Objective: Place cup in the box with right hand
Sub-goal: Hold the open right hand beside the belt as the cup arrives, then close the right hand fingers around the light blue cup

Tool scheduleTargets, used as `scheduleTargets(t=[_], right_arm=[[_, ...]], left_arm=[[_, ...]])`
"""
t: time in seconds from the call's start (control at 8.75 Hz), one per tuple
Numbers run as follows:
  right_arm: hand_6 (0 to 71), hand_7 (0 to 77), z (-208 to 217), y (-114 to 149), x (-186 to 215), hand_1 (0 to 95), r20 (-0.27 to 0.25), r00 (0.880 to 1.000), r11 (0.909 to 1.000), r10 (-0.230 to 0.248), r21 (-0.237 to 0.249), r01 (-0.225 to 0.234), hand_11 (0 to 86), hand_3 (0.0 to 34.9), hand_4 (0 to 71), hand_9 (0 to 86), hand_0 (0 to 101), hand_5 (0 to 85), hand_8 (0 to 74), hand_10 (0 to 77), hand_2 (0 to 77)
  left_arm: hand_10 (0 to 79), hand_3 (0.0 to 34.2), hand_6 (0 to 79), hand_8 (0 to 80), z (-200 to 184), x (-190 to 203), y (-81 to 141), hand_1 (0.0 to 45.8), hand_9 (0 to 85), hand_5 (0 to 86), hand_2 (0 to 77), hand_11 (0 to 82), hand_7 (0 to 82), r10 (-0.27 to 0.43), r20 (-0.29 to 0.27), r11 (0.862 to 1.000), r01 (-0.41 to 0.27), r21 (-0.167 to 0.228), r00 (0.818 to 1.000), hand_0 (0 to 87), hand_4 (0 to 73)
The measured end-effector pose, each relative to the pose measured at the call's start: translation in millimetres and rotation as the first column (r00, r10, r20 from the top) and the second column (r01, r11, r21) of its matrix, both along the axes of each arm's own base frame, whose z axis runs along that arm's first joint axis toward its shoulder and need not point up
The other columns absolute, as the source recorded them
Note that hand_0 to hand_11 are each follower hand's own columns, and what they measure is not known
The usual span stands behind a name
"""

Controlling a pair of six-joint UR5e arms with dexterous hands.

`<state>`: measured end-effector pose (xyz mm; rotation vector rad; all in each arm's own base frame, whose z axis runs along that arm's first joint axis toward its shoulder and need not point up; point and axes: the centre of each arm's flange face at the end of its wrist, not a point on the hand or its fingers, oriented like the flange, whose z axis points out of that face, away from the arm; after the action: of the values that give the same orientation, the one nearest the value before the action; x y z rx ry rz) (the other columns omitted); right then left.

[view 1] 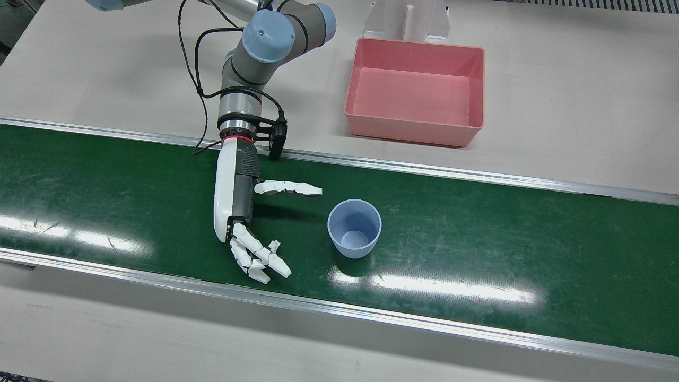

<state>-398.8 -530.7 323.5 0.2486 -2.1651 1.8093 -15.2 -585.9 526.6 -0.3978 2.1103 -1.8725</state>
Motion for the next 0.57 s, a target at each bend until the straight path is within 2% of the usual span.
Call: scheduleTargets(t=[0.57], right_arm=[[31.6, 70.4, -6.0, 0.1, -2.7, 8.2, -0.002, 1.000, 1.0000, -0.001, 0.007, 0.001, 25.6, 0.0, 20.7, 61.6, 43, 6.0, 36.5, 17.5, 11.4]], left_arm=[[0.0, 0.0, 0.0, 0.0, 0.0, -0.1, 0.0, 0.5, 0.0, 0.0, 0.5, 0.0, 0.0, -0.001, 0.000, 1.000, 0.001, 0.000, 1.000, 0.0, 0.0]])
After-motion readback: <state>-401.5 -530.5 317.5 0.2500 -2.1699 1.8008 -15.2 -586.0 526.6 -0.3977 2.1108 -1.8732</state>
